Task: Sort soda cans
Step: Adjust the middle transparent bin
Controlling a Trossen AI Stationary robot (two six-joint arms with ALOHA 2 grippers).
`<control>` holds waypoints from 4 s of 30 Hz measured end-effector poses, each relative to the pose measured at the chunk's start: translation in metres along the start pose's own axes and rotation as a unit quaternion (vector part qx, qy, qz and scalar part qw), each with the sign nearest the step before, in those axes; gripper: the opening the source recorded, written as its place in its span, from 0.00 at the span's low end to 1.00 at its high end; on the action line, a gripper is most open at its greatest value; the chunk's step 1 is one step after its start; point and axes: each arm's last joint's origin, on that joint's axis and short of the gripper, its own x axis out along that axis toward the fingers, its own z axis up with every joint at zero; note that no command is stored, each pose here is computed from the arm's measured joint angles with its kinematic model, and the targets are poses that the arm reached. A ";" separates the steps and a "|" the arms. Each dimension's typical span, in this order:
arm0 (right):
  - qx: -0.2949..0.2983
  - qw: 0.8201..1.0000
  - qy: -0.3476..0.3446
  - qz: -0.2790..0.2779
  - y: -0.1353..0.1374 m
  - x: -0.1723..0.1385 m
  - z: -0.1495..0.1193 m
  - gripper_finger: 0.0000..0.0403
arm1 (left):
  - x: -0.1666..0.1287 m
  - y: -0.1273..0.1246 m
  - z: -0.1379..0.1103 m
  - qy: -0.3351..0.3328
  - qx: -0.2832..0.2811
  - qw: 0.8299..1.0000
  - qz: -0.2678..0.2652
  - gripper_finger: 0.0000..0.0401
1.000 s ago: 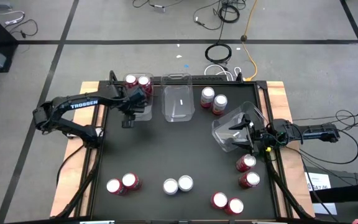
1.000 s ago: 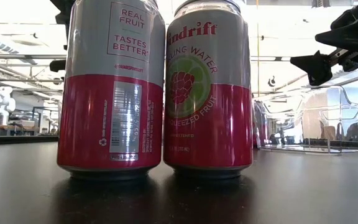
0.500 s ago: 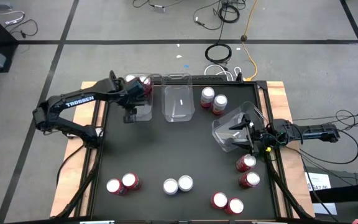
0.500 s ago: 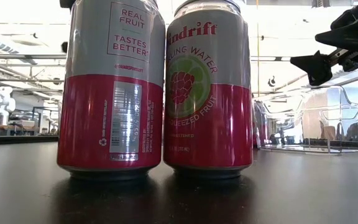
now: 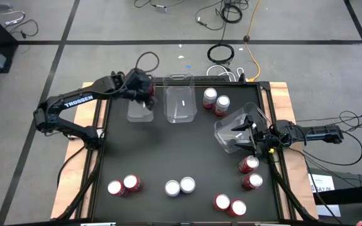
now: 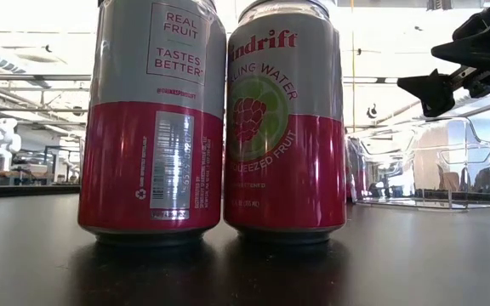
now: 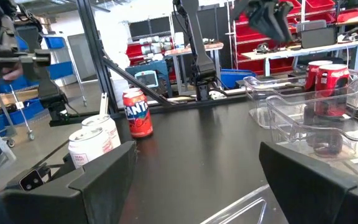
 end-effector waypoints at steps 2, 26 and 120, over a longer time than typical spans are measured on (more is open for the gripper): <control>0.000 1.000 0.000 0.000 0.000 0.000 0.000 0.83 | 0.000 -0.003 0.006 -0.025 -0.037 0.999 -0.032 0.44; 0.000 1.000 0.000 0.000 0.000 0.000 0.000 0.83 | 0.072 -0.098 0.040 0.036 0.219 0.953 -0.204 0.44; 0.000 1.000 0.000 0.000 0.000 0.000 0.000 0.83 | 0.159 -0.089 -0.017 0.286 0.374 0.882 -0.032 0.03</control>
